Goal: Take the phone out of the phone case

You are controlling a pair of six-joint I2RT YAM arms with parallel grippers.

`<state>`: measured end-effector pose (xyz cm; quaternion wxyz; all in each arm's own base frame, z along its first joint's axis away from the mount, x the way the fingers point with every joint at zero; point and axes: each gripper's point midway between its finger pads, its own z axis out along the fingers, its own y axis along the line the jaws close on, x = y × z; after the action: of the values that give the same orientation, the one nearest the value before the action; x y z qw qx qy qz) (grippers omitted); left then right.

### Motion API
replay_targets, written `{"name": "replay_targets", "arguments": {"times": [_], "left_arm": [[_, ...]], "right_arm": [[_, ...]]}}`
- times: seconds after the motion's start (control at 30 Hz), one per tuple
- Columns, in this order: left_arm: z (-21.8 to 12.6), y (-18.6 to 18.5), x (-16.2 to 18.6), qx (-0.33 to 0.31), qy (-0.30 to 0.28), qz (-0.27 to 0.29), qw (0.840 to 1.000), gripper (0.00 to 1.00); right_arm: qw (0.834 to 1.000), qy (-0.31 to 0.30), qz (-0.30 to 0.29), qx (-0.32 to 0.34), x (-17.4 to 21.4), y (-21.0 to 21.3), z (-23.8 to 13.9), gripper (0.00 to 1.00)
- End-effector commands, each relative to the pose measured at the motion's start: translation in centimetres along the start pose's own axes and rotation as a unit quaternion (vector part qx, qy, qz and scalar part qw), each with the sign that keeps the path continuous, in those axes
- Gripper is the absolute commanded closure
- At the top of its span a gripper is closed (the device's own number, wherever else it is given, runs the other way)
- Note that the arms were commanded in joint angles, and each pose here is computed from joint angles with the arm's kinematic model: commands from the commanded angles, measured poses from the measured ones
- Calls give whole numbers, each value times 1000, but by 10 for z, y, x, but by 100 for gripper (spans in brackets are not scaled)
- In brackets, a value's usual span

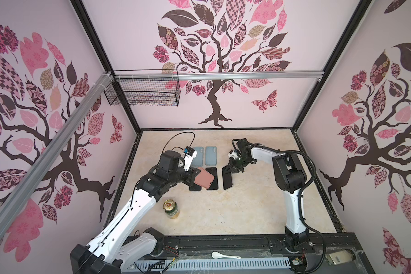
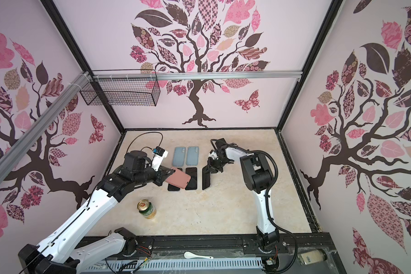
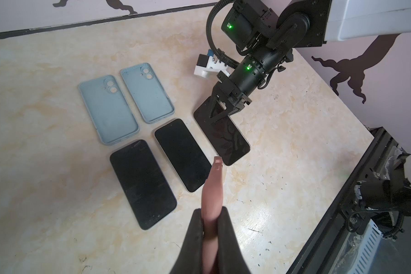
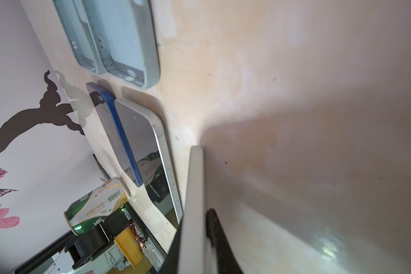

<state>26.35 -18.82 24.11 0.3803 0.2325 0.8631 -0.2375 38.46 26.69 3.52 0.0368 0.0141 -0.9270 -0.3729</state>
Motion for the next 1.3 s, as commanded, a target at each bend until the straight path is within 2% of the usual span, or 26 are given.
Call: {"name": "replay_targets", "arguments": {"times": [0.0,0.4,0.63,0.83,0.97,1.07,1.17,1.27], "left_arm": [[-6,-4,-4,8,-7,2,1000,100],[-3,-6,0,16,4,6,1000,100],[-5,-6,0,17,-1,3,1000,100],[-5,-7,2,21,-5,0,1000,100],[-5,-8,2,22,-5,0,1000,100],[-7,-4,-1,13,-16,-8,1000,100],[-9,7,-5,4,-35,-39,999,100],[-15,27,-8,-2,-62,-94,994,100]], "right_arm": [[1000,8,10,-21,-4,-4,0,82],[1000,3,22,-22,-3,-21,-5,66],[999,-9,33,2,-6,-35,-12,65],[997,-27,43,57,-4,-54,-23,65],[990,-69,41,115,-2,-66,-42,65],[984,-112,31,137,1,-65,-58,61],[976,-143,7,165,7,-58,-68,55],[963,-169,-38,206,13,-42,-69,47]]}}
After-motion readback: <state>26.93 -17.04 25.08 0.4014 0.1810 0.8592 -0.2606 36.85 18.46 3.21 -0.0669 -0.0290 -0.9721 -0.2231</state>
